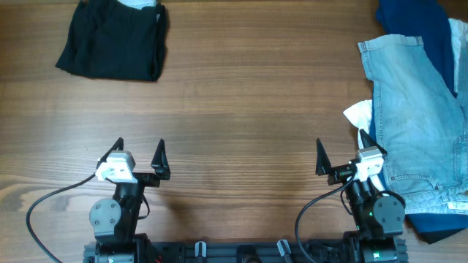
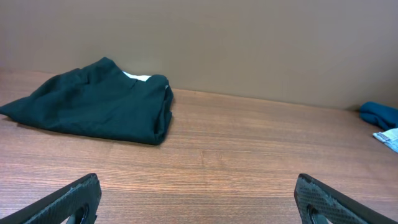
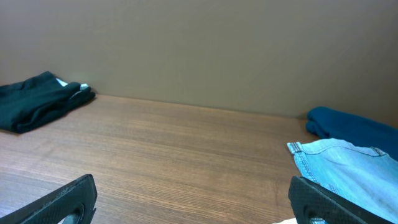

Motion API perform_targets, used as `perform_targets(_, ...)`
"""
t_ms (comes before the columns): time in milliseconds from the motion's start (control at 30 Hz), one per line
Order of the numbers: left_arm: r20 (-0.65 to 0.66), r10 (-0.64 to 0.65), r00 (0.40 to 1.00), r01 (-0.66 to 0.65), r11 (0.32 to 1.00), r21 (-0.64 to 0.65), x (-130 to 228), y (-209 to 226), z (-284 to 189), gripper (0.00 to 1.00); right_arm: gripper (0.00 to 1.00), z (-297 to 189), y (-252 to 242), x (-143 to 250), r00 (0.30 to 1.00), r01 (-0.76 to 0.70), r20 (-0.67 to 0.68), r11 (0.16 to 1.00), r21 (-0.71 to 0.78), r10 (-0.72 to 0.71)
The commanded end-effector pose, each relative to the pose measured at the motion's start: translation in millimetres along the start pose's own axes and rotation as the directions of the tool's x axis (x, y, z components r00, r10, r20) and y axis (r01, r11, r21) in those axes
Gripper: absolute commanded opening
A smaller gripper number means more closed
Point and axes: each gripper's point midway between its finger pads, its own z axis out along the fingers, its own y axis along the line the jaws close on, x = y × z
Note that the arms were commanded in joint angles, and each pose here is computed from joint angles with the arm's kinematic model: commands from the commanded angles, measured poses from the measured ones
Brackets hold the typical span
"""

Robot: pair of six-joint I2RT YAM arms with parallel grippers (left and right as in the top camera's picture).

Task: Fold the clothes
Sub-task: 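Raise both arms and move the right gripper toward the denim shorts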

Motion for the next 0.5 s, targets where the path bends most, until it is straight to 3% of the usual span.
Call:
perform_targets(0,0.0,-0.01,1.0,0.01,1.0,0.018,2,-2,0,1.0,1.0,0,1,-1,1.0,0.003,0.004,1.0,-0.009,-0.003)
perform_targets(167,-0.019,-0.009,1.0,0.011,0.994,0.109,2,-18,-2,1.0,1.0,0,3,-11,0.998,-0.03,0.046,0.999,-0.02,0.031)
perform_targets(467,-0.094,-0.023,0.995,0.032,0.995,0.095,-27,-24,1,1.0,1.0,-6,-7,-49,0.989,-0.12,0.086,0.992,0.024,0.118)
